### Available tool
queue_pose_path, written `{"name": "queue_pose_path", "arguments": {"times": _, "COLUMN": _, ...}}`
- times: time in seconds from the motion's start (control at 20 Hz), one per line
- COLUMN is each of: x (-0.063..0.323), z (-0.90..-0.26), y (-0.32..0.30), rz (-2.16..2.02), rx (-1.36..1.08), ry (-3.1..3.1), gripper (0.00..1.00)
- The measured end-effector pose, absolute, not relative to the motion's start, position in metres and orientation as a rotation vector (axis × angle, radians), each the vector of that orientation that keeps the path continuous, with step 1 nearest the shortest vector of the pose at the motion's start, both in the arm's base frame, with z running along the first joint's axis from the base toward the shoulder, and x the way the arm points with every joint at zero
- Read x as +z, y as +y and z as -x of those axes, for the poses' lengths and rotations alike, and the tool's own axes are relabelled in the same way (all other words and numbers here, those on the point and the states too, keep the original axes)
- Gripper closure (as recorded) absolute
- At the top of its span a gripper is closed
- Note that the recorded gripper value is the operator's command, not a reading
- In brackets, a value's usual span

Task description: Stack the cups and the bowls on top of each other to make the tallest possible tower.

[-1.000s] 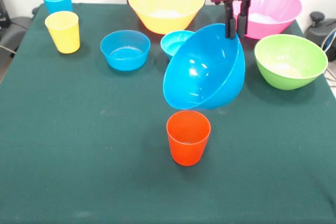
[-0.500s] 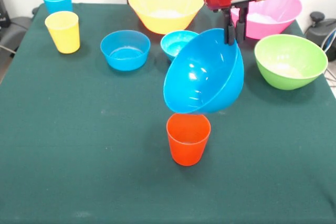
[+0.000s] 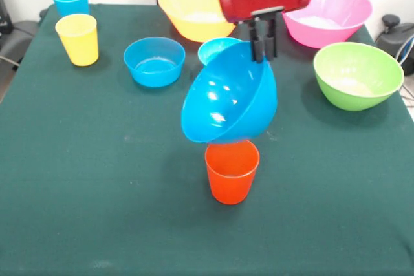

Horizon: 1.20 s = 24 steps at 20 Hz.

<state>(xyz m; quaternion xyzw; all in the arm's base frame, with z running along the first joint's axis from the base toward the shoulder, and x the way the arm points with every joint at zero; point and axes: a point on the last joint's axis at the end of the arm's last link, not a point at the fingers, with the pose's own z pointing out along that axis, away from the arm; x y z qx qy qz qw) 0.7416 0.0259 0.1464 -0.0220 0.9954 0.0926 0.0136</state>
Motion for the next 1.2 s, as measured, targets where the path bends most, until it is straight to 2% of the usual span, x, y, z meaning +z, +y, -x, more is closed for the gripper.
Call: {"name": "queue_pose_path", "arguments": {"times": 1.2, "x": 0.135, "z": -0.739, "y": 0.022, "rz": 0.058, "rx": 0.299, "ry": 3.115, "gripper": 1.0}}
